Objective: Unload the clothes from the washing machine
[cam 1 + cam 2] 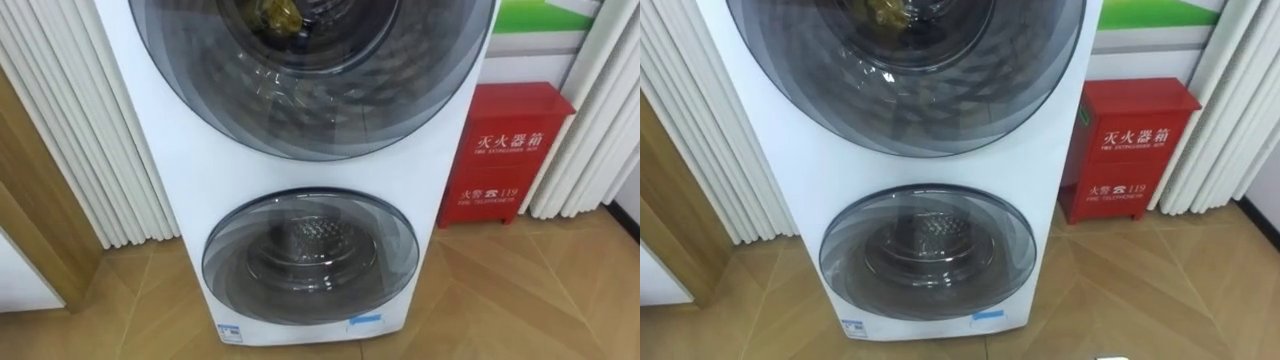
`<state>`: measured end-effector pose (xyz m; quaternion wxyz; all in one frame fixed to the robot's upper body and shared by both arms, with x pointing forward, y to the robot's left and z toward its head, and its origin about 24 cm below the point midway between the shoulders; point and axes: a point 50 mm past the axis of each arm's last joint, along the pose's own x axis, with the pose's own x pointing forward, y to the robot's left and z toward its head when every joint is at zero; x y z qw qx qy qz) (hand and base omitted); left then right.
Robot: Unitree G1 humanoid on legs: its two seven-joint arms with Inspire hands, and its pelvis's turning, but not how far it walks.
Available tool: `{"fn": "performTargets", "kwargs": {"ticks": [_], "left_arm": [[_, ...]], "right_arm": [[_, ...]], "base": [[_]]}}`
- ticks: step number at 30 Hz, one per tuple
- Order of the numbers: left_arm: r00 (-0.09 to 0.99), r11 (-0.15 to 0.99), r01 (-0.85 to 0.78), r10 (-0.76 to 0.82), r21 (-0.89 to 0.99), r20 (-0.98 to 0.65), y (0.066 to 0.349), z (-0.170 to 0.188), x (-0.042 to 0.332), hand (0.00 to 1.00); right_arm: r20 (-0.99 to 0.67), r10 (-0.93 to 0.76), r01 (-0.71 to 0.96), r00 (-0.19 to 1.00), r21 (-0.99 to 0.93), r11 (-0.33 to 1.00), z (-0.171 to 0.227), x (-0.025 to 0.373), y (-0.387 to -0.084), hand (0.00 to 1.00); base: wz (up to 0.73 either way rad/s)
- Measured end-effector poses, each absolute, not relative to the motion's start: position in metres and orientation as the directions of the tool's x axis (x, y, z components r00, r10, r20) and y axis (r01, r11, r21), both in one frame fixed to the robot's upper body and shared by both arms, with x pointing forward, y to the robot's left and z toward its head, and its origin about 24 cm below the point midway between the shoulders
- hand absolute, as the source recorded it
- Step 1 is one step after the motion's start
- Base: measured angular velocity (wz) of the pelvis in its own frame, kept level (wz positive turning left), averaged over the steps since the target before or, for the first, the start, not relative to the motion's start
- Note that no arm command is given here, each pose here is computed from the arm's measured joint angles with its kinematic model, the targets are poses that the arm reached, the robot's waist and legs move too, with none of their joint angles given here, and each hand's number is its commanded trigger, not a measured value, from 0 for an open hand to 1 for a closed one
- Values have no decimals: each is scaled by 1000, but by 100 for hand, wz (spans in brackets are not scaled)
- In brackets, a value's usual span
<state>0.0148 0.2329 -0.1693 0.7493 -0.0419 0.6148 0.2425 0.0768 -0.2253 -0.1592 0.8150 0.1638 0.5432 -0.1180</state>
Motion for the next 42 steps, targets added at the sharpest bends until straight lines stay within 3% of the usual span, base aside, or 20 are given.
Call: {"fn": "performTargets", "kwargs": {"ticks": [4,6,9,17,23,31,42], "left_arm": [[135,880,-406,324,246,-936,239,-168,19,0],[145,881,-401,331,250,-932,245,-166,21,0],[131,877,-398,343,268,-930,251,-165,16,0],[69,894,-336,336,295,-939,251,-165,0,0],[106,903,-311,343,297,-933,254,-163,12,0],[62,908,-237,369,345,-927,264,-160,3,0],[81,907,-153,406,391,-910,272,-157,9,0]], "right_arm": [[-731,-16,241,683,204,949,-114,164,-224,0],[-559,7,137,829,216,967,-72,211,-219,0],[-356,1,71,935,188,980,-21,245,-220,0],[-107,-80,89,991,83,993,57,305,-224,0],[16,-133,132,991,61,989,100,327,-228,0],[7,-241,241,970,10,970,117,330,-250,0],[103,-267,261,958,69,963,157,342,-249,0]], "base": [[1],[0],[12],[6],[10],[7],[-5]]}}
